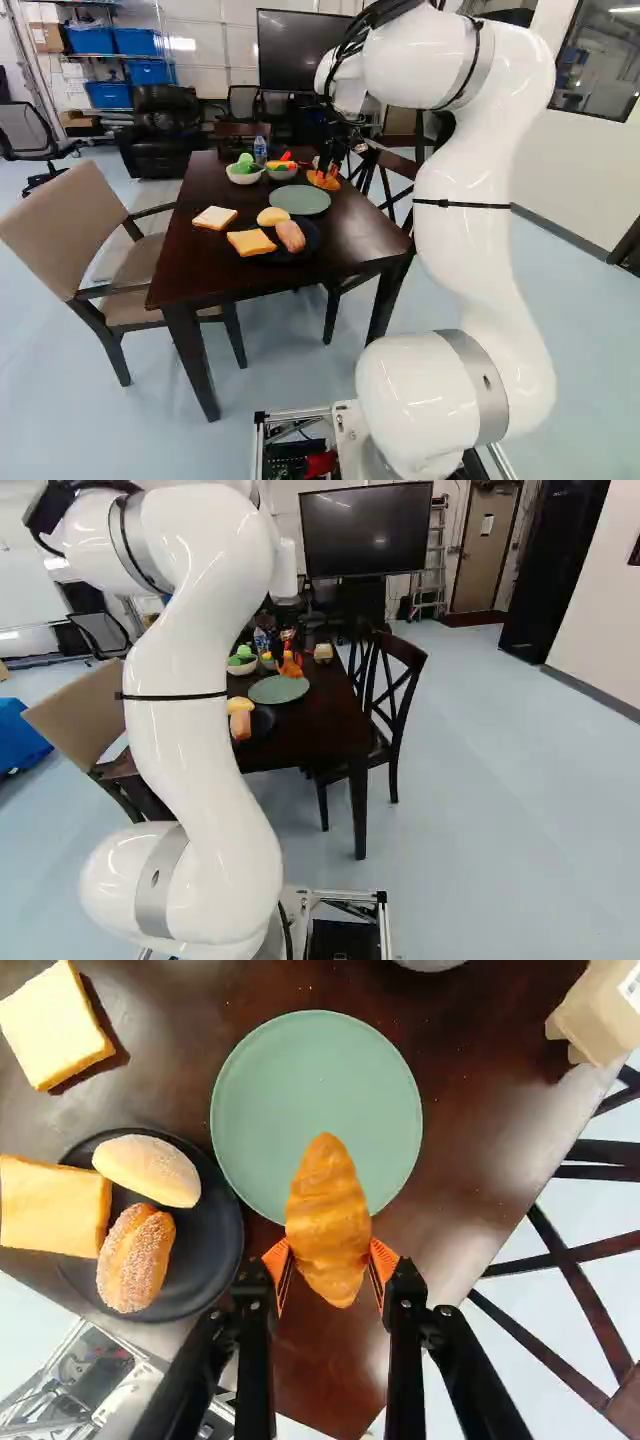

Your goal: Move the croissant to the empty plate

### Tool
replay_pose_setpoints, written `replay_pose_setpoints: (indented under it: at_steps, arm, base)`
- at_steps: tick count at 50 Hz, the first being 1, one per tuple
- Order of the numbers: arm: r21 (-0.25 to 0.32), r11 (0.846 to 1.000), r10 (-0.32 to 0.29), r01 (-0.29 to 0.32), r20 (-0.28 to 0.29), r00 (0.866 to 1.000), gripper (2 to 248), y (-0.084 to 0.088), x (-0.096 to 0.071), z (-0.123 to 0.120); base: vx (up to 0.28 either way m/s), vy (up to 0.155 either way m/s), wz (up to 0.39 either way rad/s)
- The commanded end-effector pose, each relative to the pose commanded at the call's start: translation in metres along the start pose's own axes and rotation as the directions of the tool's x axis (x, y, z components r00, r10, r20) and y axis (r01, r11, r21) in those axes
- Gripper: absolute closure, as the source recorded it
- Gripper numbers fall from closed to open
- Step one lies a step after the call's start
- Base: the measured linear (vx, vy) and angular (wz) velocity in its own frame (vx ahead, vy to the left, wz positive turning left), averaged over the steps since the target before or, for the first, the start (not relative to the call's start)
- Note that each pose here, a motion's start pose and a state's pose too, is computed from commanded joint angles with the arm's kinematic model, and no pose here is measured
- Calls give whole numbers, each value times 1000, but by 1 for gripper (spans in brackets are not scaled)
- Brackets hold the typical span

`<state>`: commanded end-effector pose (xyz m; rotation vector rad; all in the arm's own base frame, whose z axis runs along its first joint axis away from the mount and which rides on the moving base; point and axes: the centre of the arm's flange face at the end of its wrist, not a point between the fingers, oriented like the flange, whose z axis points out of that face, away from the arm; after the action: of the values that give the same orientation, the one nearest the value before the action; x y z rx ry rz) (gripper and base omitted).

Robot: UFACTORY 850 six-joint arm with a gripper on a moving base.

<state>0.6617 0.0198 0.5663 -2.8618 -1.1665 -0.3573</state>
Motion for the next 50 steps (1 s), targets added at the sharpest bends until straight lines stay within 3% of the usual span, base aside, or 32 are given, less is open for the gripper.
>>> replay_pose_setpoints:
  at_steps: [27, 50]
  arm:
    - [-6, 999, -39, 39, -18, 999, 129, -5, 31, 8]
    - [0, 999, -44, 44, -11, 999, 129, 0, 41, 42]
  base:
    - [0, 0, 0]
    - [0, 0, 0]
